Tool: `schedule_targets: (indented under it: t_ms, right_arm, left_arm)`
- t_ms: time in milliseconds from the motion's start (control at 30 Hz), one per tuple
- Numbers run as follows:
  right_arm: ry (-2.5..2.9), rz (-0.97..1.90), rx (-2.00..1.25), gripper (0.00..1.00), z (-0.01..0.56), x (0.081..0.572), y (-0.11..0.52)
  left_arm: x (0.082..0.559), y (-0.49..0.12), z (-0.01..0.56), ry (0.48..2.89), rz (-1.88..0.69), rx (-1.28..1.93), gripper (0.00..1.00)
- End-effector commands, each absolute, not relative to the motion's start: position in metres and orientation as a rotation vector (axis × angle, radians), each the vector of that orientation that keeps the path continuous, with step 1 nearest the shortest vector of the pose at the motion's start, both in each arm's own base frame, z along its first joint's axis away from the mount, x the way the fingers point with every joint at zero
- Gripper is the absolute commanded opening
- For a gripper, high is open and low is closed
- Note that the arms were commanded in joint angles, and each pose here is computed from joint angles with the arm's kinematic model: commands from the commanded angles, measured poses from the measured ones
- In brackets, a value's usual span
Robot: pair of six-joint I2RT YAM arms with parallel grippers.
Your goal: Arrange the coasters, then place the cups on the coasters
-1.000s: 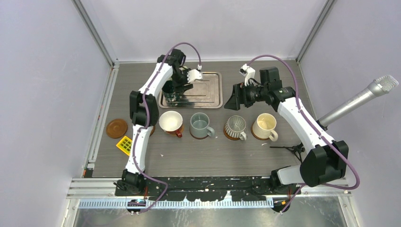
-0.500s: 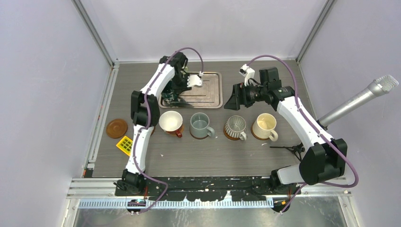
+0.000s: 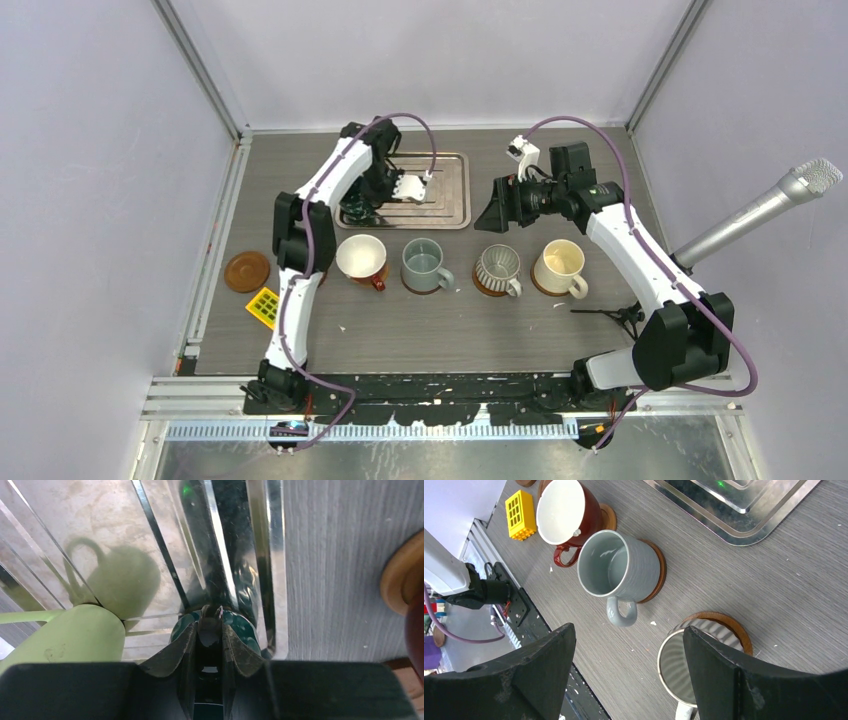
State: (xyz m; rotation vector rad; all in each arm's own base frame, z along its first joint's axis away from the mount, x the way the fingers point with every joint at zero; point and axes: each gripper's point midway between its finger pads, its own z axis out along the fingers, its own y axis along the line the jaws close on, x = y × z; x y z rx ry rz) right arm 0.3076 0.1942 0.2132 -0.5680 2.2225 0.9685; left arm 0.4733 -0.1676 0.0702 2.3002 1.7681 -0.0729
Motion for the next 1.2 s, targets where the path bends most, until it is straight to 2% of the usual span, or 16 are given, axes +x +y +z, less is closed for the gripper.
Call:
schedule_targets:
  t_ms: [0, 367, 800, 1167]
  right_arm:
    - [2.199, 0.995, -0.572, 0.83, 0.222, 0.309, 0.196]
    - [2.203, 1.010, -0.571, 0.83, 0.220, 0.308, 0.197]
    - [2.203, 1.017, -0.562, 0.83, 0.221, 0.307, 0.196]
    - [2.204, 1.024, -0.556, 0.83, 0.222, 0.307, 0.196]
  left_arm:
    - [0.472, -0.161, 0.129, 1.649, 0.076, 2.316, 0.00]
    - [0.479, -0.154, 0.156, 1.545, 0.234, 2.328, 0.00]
    - [0.480, -0.154, 0.136, 1.432, 0.388, 2.508, 0.00]
    - [0.475, -0.138, 0.184, 1.324, 0.571, 2.527, 0.00]
